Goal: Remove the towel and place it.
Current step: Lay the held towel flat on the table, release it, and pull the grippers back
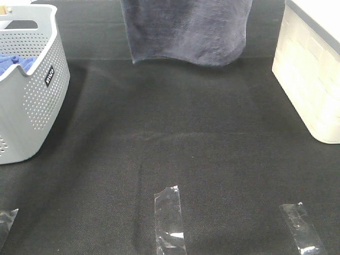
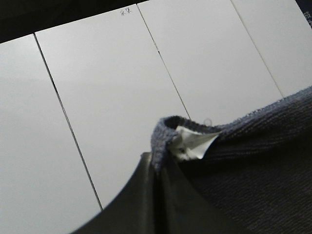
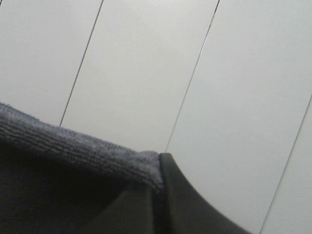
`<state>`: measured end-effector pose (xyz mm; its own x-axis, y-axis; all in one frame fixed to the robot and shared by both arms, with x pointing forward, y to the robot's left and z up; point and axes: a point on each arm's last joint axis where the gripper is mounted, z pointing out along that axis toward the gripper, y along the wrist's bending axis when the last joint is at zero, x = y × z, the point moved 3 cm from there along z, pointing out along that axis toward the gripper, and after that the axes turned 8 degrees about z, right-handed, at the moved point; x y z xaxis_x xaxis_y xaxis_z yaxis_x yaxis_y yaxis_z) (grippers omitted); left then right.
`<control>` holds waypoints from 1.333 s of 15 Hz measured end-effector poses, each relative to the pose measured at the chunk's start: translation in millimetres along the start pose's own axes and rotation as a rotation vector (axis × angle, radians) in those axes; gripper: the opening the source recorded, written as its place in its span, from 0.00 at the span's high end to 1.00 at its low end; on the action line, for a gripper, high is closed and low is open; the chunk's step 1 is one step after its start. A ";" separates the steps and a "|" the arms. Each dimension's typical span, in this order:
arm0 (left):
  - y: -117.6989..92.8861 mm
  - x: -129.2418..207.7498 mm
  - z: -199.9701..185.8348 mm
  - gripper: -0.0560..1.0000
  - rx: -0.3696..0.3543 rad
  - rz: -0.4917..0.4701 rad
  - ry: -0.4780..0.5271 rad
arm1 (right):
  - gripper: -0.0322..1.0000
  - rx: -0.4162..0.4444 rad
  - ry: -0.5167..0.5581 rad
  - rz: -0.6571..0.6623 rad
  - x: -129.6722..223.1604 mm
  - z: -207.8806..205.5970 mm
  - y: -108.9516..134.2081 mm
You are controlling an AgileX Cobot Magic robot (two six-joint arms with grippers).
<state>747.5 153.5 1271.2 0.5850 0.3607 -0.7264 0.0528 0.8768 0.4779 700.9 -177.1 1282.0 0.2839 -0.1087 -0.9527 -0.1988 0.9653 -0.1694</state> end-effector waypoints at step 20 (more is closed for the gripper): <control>-99.1 114.7 -110.4 0.95 0.355 -0.452 1.438 | 0.97 -0.219 1.400 0.224 172.7 -92.4 52.4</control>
<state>720.0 143.0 1086.0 -0.7658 0.2687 -0.5842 0.3088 0.9506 0.0324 652.9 -167.2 1085.2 -0.8872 -0.2262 -0.4021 -0.2893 0.9517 0.1031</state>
